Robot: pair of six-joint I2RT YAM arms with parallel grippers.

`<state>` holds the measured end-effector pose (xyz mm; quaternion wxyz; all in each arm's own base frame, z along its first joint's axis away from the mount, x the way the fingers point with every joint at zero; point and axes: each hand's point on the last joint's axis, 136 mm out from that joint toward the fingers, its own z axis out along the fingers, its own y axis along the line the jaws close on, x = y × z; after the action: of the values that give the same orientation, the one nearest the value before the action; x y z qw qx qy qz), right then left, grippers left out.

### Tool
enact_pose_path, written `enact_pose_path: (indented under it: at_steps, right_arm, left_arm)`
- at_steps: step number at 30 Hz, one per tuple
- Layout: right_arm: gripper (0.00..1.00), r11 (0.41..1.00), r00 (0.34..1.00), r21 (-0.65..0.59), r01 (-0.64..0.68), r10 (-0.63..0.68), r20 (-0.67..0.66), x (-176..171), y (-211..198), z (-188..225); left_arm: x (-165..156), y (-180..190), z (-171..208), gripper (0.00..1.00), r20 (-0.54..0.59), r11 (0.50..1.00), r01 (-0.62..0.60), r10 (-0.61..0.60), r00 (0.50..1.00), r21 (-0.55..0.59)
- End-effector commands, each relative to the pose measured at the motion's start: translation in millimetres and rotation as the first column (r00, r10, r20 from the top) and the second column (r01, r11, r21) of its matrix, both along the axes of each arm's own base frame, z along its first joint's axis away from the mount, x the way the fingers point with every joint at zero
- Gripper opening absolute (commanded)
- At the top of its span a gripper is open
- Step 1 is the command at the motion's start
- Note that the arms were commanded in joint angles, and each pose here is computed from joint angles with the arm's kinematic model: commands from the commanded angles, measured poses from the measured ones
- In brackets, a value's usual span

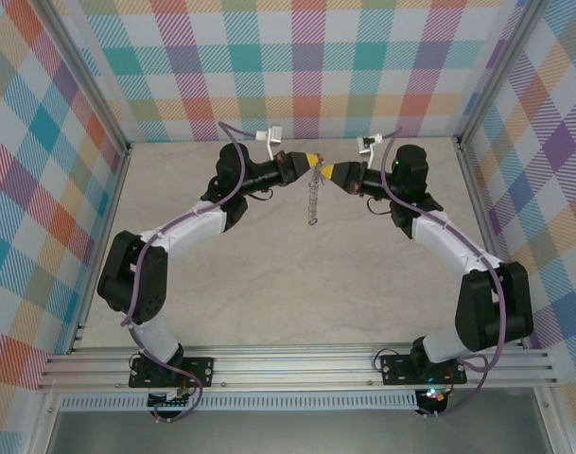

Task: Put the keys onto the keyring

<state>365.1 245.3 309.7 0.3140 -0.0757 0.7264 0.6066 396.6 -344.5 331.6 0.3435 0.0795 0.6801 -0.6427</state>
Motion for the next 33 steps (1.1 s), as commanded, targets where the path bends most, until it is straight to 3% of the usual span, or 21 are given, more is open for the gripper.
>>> enact_pose_path:
  at_steps: [1,11,19,30,33]
  right_arm:
    - [0.00,1.000,0.999,-0.013,0.026,-0.025,0.036,-3.0,6.2,14.8]
    - [0.00,0.995,0.994,0.016,0.100,-0.099,-0.048,8.5,23.1,14.7]
    - [0.00,0.996,0.995,0.060,0.073,-0.068,-0.072,9.0,42.1,25.2]
    - [0.00,0.997,0.995,-0.006,0.071,-0.071,-0.066,2.5,40.3,14.7]
    - [0.11,0.997,0.995,-0.025,0.076,-0.078,-0.055,-3.1,34.4,14.7]
  left_arm:
    - [-7.8,8.2,35.1,0.00,0.088,0.997,-0.021,0.028,0.996,-0.073]
    - [-11.1,10.7,29.0,0.00,0.074,0.993,-0.060,0.068,0.995,-0.101]
    - [-10.5,8.0,20.6,0.00,0.058,0.992,-0.064,0.070,0.996,-0.113]
    - [-11.0,8.7,25.8,0.00,0.061,0.988,-0.060,0.069,0.996,-0.143]
    - [-11.6,10.1,33.2,0.00,0.079,0.986,-0.056,0.069,0.995,-0.155]
